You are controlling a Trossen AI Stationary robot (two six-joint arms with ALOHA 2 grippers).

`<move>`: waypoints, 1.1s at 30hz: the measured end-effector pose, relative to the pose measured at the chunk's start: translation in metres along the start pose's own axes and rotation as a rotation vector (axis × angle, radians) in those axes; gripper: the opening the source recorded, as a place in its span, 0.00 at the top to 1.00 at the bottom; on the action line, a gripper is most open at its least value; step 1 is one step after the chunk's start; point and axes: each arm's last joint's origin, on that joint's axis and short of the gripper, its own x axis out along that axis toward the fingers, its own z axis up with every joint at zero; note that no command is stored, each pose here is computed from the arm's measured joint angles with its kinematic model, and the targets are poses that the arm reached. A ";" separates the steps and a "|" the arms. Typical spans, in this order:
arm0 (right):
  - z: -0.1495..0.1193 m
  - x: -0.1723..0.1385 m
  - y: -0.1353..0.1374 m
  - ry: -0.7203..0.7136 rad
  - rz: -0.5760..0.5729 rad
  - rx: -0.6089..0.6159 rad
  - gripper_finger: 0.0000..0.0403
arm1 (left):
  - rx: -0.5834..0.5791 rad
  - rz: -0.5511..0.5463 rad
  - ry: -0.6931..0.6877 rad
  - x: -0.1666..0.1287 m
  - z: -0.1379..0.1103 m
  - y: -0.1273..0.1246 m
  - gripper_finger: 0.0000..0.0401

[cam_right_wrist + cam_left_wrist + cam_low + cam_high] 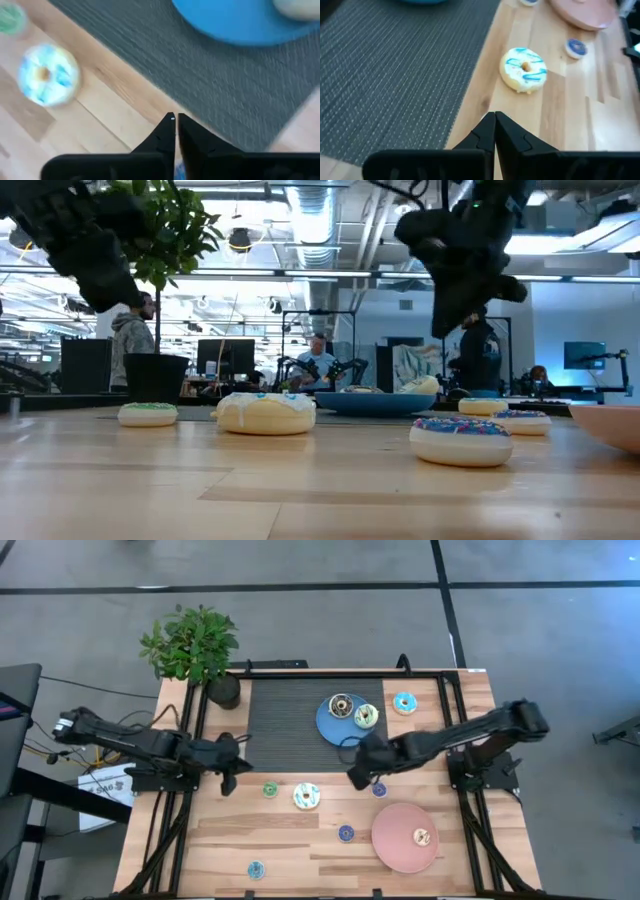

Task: Pick & Place donuts
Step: Put the top small dark blue donut on the pink plate

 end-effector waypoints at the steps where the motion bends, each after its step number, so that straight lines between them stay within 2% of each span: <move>1: -0.001 0.003 0.005 0.032 -0.006 0.016 0.94 | 0.015 -0.011 -0.008 -0.003 0.000 0.000 1.00; 5: -0.010 0.014 0.013 0.145 -0.004 0.112 0.79 | 0.046 -0.063 -0.033 -0.011 0.001 0.000 1.00; 9: -0.018 0.014 0.012 0.192 -0.067 0.218 0.62 | 0.066 -0.080 -0.041 -0.014 0.001 0.001 1.00; 11: -0.023 0.012 0.009 0.210 -0.107 0.227 0.53 | 0.065 -0.077 -0.041 -0.014 0.001 0.001 1.00; 14: -0.026 0.012 0.011 0.237 -0.101 0.240 0.40 | 0.070 -0.075 -0.043 -0.013 0.001 0.000 1.00; 18: -0.030 0.024 0.014 0.273 -0.124 0.239 0.27 | 0.092 -0.066 -0.030 -0.012 0.001 0.001 1.00; 23: -0.037 0.040 0.013 0.310 -0.214 0.235 0.22 | 0.085 -0.062 -0.025 -0.010 0.001 0.000 1.00; 33: -0.042 0.061 0.011 0.347 -0.279 0.243 0.25 | 0.058 -0.060 -0.021 -0.008 0.001 0.000 1.00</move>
